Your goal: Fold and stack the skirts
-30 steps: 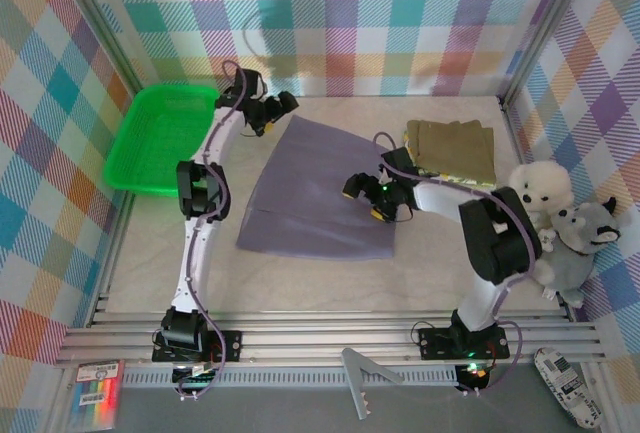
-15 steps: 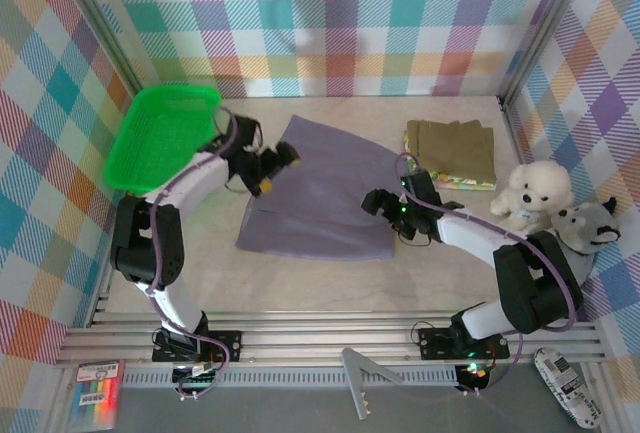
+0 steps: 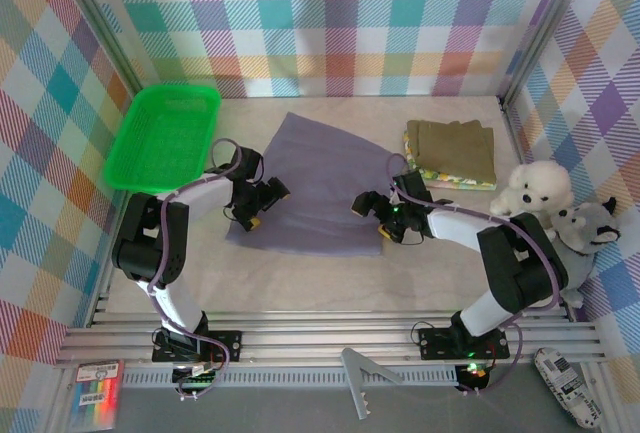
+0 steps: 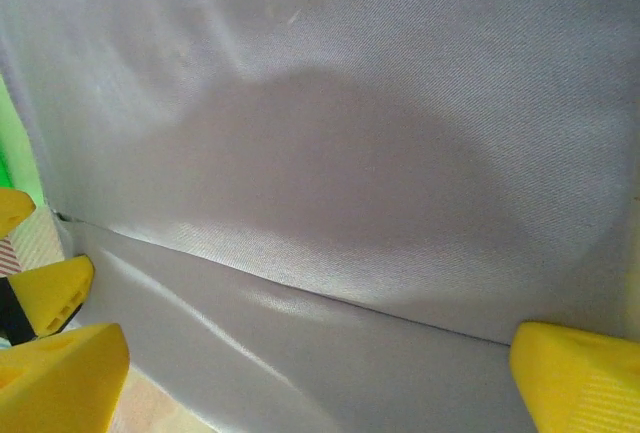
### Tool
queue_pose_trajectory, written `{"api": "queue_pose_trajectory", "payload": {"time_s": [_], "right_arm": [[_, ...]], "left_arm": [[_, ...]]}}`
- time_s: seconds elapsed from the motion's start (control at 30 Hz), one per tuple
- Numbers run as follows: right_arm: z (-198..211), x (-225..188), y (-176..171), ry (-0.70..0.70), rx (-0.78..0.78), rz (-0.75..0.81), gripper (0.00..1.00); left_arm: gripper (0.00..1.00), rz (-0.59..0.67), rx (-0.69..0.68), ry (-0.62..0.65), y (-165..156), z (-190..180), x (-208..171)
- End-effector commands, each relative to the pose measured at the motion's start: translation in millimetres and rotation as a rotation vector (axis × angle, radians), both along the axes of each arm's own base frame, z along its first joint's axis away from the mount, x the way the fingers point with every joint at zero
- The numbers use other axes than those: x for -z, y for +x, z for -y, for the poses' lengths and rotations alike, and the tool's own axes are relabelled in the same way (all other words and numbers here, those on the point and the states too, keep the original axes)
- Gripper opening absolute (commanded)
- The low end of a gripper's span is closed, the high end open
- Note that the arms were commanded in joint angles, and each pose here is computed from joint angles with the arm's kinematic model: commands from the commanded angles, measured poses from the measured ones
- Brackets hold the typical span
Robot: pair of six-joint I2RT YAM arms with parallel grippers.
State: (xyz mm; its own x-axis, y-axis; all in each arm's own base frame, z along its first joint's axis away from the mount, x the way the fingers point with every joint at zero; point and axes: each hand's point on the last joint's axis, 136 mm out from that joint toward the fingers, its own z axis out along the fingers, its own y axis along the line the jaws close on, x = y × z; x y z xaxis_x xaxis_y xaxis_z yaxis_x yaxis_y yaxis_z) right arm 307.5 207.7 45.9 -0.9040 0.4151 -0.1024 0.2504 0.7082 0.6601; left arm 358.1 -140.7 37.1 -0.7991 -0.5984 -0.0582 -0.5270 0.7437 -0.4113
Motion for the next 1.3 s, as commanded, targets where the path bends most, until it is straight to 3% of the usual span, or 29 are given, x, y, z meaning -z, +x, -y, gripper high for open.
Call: {"api": "queue_pose_trajectory", "payload": {"time_s": [0.0, 0.13, 0.27, 0.4, 0.53, 0.73, 0.8, 0.9, 1.0, 1.27], "right_arm": [[21.4, 55.7, -41.2, -0.114, 0.028, -0.222, 1.0], [19.3, 48.7, -35.5, -0.103, 0.026, -0.194, 1.0], [13.9, 27.4, -27.7, -0.067, 0.019, -0.125, 1.0], [7.2, -7.0, -17.0, -0.062, -0.021, -0.001, 0.99], [-4.0, -34.6, -11.6, -0.064, -0.077, 0.091, 0.99], [10.3, -39.7, -1.3, -0.11, 0.05, 0.116, 0.99], [16.9, -37.0, 0.4, -0.119, 0.104, 0.117, 0.99], [19.7, -34.5, 2.5, -0.127, 0.127, 0.116, 0.99], [17.3, -34.3, 4.9, -0.135, 0.114, 0.111, 0.99], [14.8, -32.2, 8.6, -0.146, 0.102, 0.097, 0.99]], "left_arm": [[1.0, 0.009, 0.042, 0.116, -6.4, -26.6, 2.1], [1.0, 0.046, 0.065, 0.084, -14.5, -24.2, -19.1], [1.0, -0.076, -0.023, 0.217, -44.4, -63.9, 7.9], [1.0, -0.098, -0.067, 0.138, -50.1, -65.8, 35.6], [1.0, -0.041, -0.051, 0.06, -34.3, -50.8, 16.7], [1.0, 0.073, -0.204, 0.323, -56.6, -110.8, -45.6], [1.0, 0.11, -0.235, 0.351, -68.8, -122.1, -53.9], [1.0, 0.07, -0.256, 0.356, -87.1, -130.2, -45.3], [0.9, 0.005, -0.253, 0.324, -102.7, -129.1, -27.7], [0.63, -0.012, -0.278, 0.232, -112.5, -127.5, -4.8]]}}
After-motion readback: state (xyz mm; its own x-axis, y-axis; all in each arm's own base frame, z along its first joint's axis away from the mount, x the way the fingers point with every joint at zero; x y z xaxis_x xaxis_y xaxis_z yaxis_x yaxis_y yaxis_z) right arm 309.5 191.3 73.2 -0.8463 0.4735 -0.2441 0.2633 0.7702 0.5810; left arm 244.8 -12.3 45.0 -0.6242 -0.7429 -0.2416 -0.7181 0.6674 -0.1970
